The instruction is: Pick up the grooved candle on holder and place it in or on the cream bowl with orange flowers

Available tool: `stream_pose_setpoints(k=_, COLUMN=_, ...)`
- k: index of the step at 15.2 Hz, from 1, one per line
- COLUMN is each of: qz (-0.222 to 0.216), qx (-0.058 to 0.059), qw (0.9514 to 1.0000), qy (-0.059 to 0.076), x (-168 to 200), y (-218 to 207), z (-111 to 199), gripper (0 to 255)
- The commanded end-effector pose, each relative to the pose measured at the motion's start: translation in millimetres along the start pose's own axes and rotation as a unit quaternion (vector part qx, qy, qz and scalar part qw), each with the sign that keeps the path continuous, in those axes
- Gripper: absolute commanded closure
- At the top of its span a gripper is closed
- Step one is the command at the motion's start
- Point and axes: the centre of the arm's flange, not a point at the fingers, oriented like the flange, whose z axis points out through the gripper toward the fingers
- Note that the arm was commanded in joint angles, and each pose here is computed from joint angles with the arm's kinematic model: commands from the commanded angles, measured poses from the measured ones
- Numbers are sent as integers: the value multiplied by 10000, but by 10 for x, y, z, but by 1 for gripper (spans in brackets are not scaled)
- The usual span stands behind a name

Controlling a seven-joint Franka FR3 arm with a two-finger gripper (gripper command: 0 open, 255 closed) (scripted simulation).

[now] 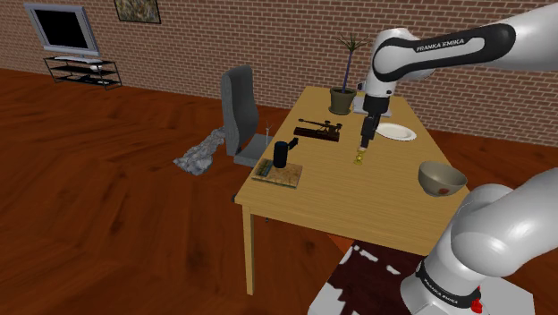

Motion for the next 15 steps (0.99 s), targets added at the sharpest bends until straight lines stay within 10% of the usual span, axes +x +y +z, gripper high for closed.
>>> stream_pose_setpoints(k=1, qz=-33, qx=-42, qw=10000, qy=18, x=37, y=228, z=46, gripper=0)
stream_pose_setpoints(k=15, qz=-225, qx=-278, qw=9993, qy=109, x=397, y=1906, z=492, gripper=0)
